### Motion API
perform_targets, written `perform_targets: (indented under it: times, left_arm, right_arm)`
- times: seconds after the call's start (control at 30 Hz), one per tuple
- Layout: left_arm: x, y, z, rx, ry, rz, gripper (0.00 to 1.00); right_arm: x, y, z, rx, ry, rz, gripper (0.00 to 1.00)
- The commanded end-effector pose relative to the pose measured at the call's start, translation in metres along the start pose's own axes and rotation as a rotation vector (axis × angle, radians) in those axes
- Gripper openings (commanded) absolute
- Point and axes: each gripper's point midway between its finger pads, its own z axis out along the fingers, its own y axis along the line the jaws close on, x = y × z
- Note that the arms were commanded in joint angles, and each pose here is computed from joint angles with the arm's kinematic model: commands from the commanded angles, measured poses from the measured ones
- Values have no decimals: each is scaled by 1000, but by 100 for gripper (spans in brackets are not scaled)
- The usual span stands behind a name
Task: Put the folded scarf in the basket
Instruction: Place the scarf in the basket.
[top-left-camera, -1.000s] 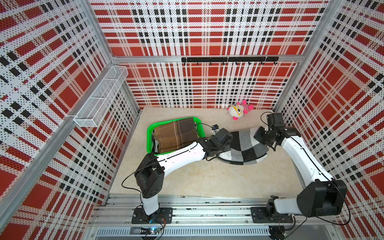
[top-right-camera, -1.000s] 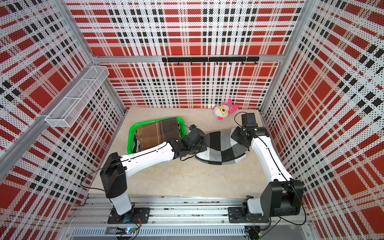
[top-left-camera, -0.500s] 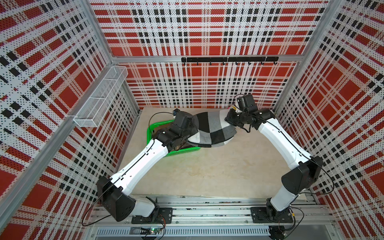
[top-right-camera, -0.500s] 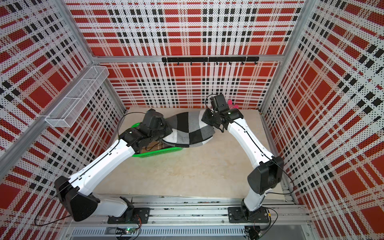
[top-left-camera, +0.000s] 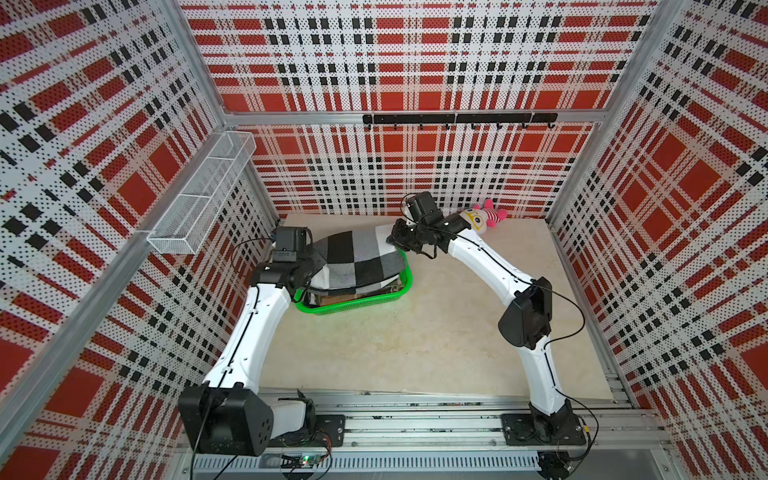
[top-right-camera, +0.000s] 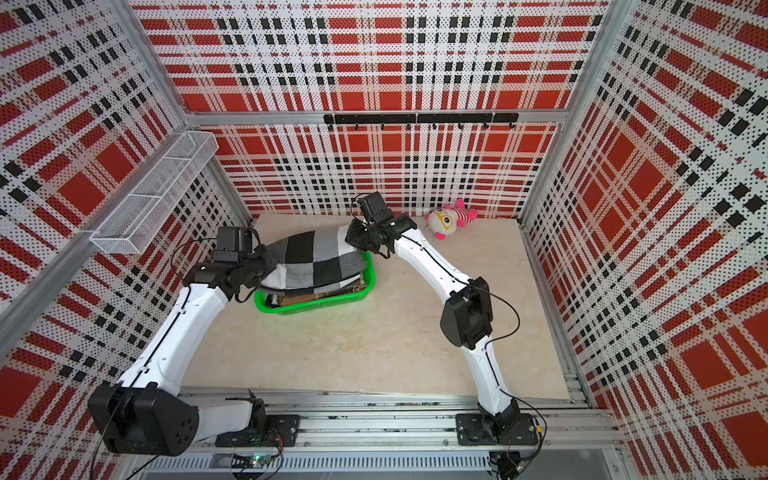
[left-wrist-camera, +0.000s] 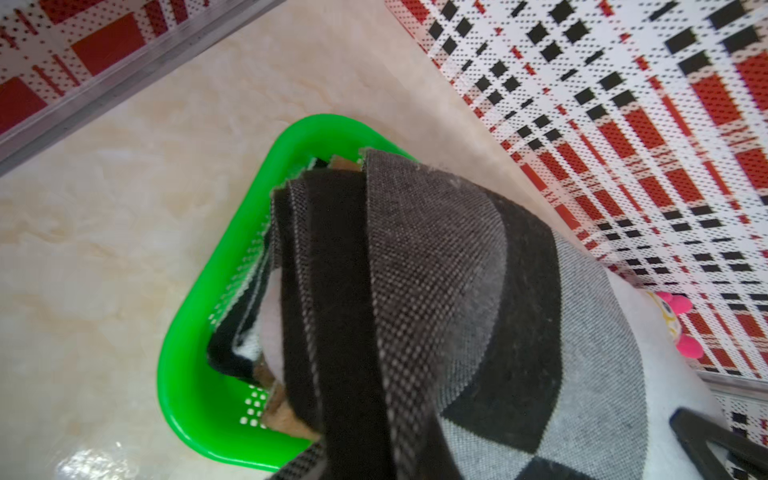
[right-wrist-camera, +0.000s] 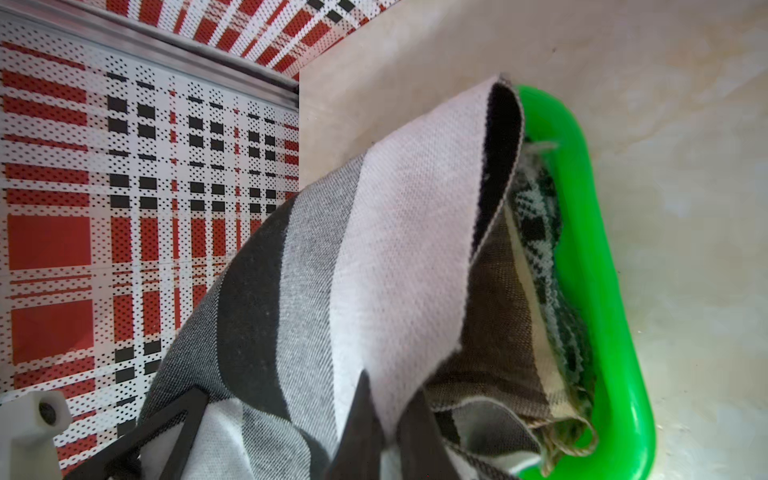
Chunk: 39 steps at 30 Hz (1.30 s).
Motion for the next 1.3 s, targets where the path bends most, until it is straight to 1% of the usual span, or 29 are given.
perform_targets:
  times: [0.0,0.17,0.23,0.37,0.5,0.6,0.73,0.83,0.9,0.93,0.97,1.03,1.1,1.13,1.17,1.23,1.27]
  left_arm:
    - [-6,20,10,-18,-24,10,0]
    - [16,45,40,-56,36,-4,0]
    - [21,48,46,-59,46,-2,0]
    - [25,50,53,-61,55,2,0]
    - [23,50,53,-62,48,5,0]
    - [15,44,46,-45,24,4,0]
    - [-7,35,28,-31,-59,9,0]
    - [-12,38,23,-38,-98,2,0]
    - [3,47,38,-51,-45,-10,0]
    - [17,53,51,-67,7,-10,0]
    - [30,61,64,-89,57,-10,5]
    - [59,77,87,-136,162,-9,23]
    - [70,90,92,-188,188,-21,36]
    - [67,93,88,-205,169,-28,41]
    - [62,94,83,-211,145,-38,46]
    - [43,86,68,-194,77,-55,53]
    - [34,82,59,-193,49,-60,54]
  right_arm:
    - [-7,4,10,-23,-24,21,0]
    - [0,-18,33,28,-2,25,0]
    - [3,-25,39,48,8,24,0]
    - [0,-26,37,59,-8,8,0]
    - [-10,-18,23,64,-50,-19,0]
    - [-16,-10,11,50,-81,-39,0]
    - [-29,4,-1,15,-145,-89,0]
    - [-35,4,-2,16,-180,-112,0]
    - [-32,-7,7,48,-169,-107,0]
    - [-29,-19,15,78,-151,-93,0]
    - [-26,-32,22,110,-129,-73,0]
    - [-17,-59,36,163,-79,-14,0]
    - [-11,-72,45,181,-36,15,0]
    - [-9,-75,47,189,-25,10,9]
    - [-9,-74,45,192,-23,-1,24]
    - [-12,-68,35,187,-33,-30,46]
    - [-14,-65,28,189,-43,-40,51]
